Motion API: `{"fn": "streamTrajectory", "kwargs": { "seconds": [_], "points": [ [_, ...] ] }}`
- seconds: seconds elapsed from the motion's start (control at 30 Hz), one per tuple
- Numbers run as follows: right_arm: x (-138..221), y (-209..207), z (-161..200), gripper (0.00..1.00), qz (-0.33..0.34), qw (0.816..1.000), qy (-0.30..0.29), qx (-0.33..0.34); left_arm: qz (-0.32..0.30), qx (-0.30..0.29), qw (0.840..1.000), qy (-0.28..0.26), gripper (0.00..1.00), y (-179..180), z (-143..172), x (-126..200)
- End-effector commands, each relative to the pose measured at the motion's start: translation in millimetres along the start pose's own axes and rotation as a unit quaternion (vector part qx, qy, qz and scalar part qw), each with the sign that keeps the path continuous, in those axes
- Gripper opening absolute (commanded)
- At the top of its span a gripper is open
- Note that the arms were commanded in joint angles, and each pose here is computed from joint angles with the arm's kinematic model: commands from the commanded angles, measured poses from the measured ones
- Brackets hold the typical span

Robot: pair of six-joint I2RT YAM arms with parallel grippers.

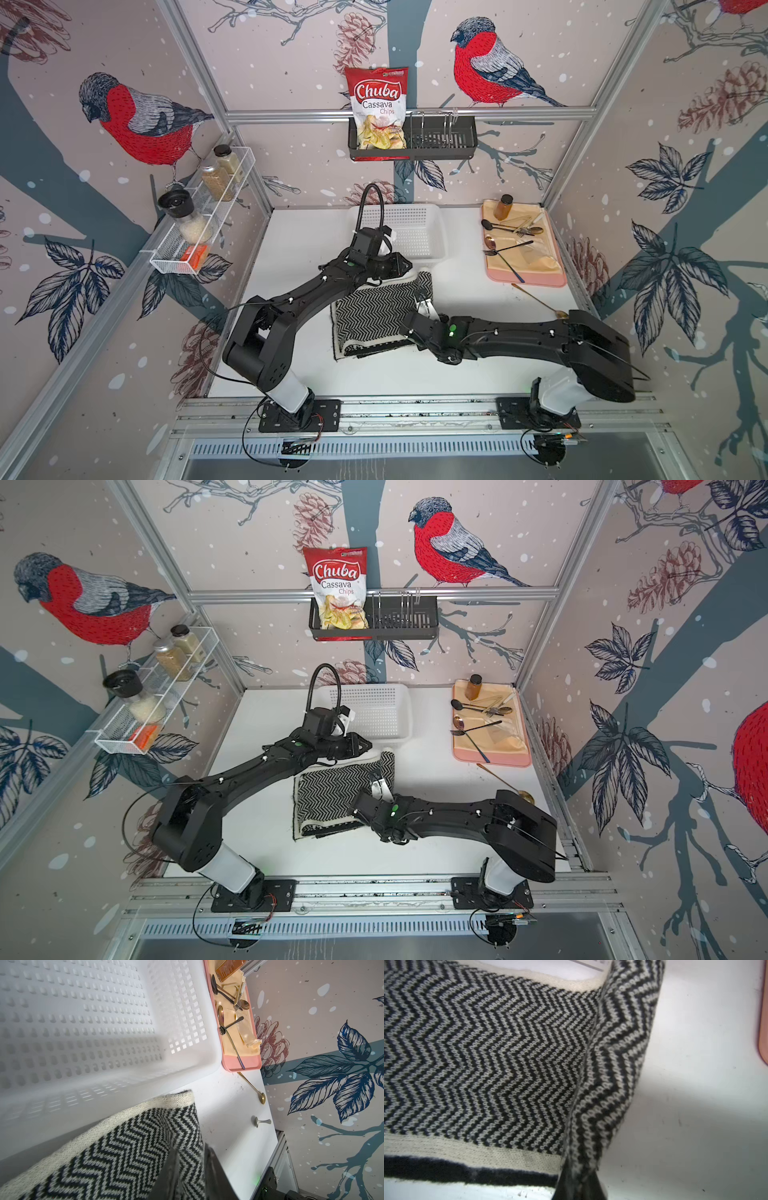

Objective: Roll up the scarf and place it into the basket
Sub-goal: Roll the scarf at the center of the board.

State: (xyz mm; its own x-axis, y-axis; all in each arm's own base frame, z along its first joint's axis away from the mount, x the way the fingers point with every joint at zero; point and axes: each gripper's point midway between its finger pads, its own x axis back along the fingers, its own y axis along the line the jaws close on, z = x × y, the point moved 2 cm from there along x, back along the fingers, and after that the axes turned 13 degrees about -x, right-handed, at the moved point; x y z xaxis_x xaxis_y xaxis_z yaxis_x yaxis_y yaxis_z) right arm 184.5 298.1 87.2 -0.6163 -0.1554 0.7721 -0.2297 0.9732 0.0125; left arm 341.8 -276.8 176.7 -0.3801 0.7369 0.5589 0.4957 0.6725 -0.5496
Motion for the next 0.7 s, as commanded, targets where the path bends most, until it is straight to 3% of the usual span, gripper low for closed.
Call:
{"fn": "streamTrajectory", "kwargs": {
  "seconds": [0.0,0.17,0.4,0.57,0.67],
  "points": [
    [-1,16,-6,0.00,0.004,0.999,-0.020,0.049,0.031,-0.010,0.999,0.006,0.26,-7,5,1],
    [-16,37,8,0.00,-0.016,0.997,0.007,0.072,0.116,-0.005,0.993,0.014,0.26,-26,18,-2],
    [-34,47,28,0.00,-0.027,0.995,0.033,0.092,0.159,0.014,0.986,0.043,0.24,-34,46,-20],
    [-37,48,35,0.00,-0.030,0.993,0.039,0.104,0.152,0.034,0.985,0.068,0.23,-30,67,-38],
    [-29,44,33,0.13,-0.038,0.995,0.033,0.091,0.112,0.056,0.989,0.077,0.18,-8,81,-45]
  ]
}}
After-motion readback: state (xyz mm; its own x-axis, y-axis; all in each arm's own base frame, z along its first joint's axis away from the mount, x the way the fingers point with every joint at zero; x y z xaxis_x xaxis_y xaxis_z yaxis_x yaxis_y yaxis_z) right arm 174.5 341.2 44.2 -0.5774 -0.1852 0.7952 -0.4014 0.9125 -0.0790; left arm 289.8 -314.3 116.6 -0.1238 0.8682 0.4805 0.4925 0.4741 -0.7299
